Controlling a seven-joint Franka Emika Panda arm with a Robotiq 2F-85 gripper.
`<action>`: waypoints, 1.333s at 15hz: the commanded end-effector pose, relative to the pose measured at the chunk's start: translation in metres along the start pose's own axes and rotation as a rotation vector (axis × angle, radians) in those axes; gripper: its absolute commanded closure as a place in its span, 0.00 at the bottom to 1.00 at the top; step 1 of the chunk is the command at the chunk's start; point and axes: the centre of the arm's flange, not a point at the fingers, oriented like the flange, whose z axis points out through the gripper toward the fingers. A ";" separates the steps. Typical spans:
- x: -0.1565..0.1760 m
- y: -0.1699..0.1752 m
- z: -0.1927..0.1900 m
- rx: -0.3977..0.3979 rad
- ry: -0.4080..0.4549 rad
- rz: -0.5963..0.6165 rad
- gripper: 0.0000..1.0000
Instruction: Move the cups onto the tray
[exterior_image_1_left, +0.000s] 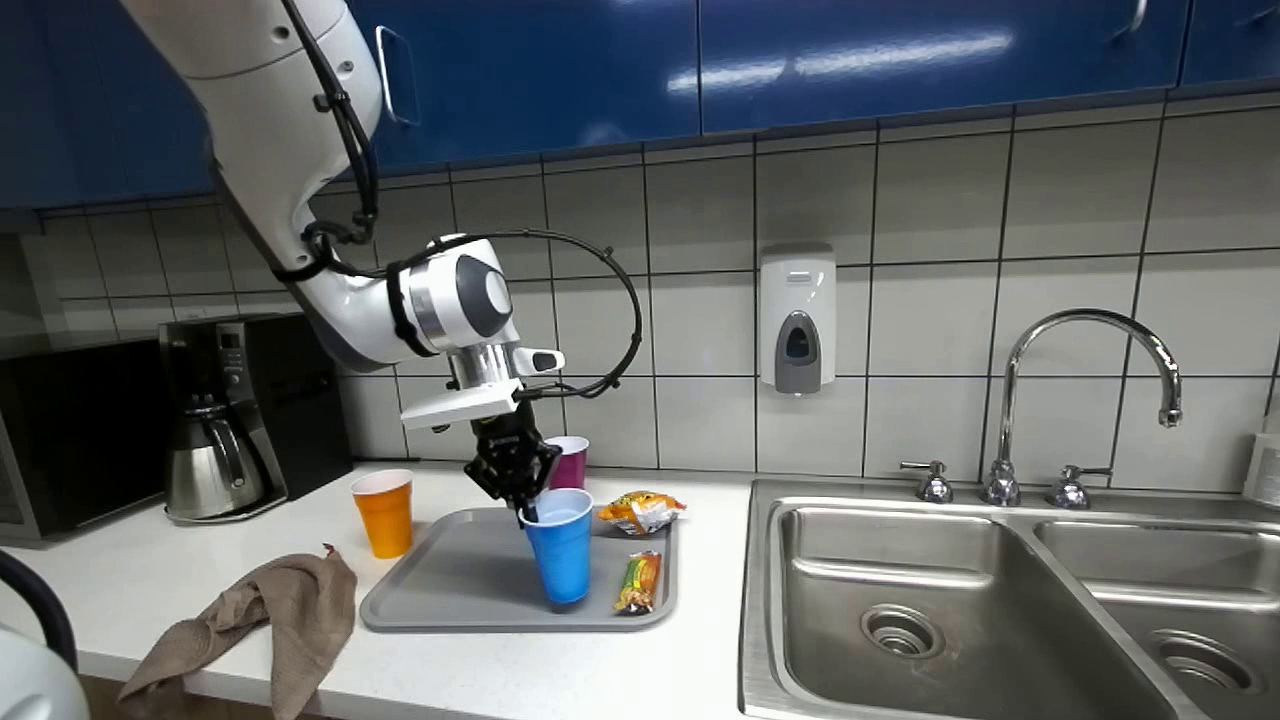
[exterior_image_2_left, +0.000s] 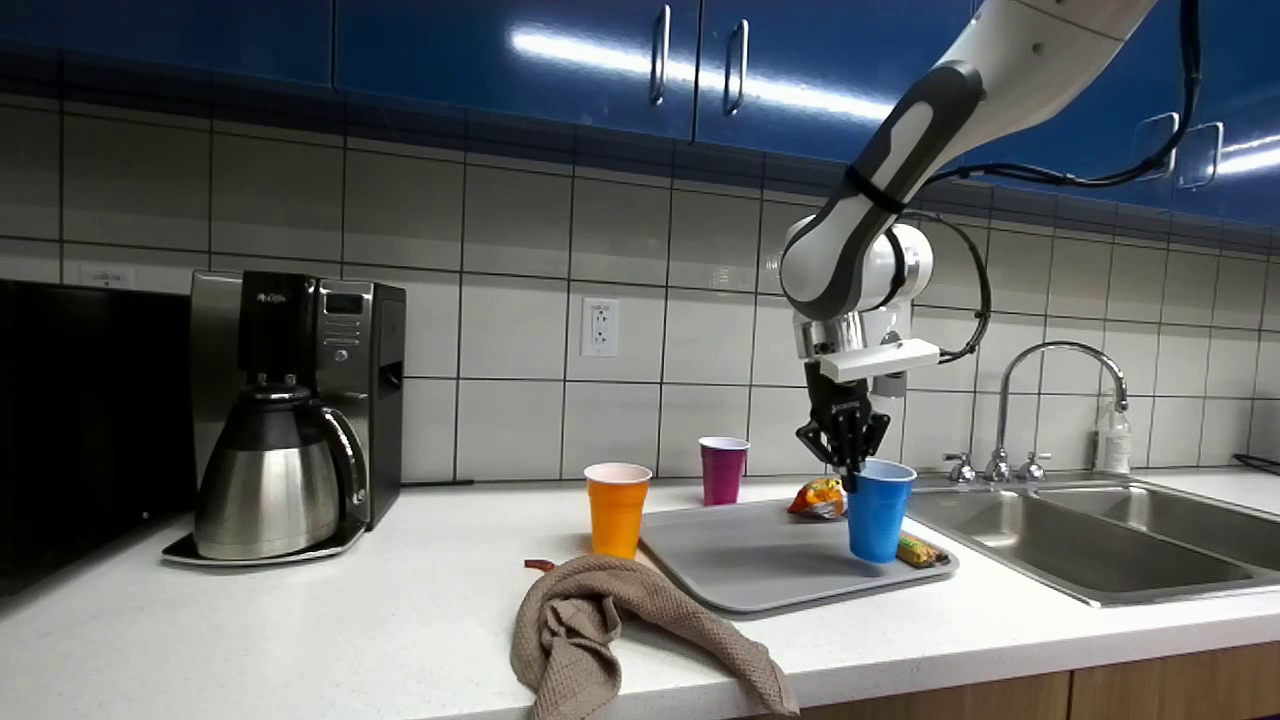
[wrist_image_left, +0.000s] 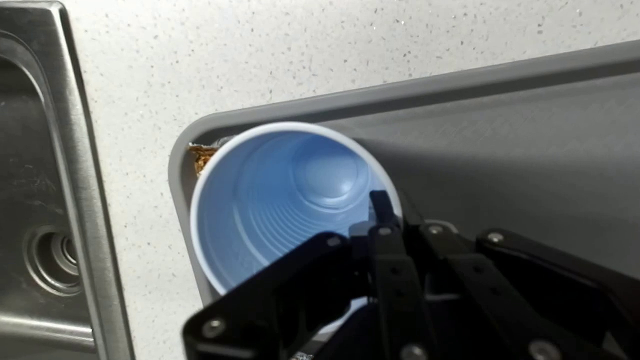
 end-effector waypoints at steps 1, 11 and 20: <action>0.013 0.002 0.002 -0.023 -0.010 0.026 0.99; 0.011 0.003 0.004 -0.018 -0.024 0.041 0.49; -0.003 -0.007 -0.040 0.000 0.029 0.023 0.00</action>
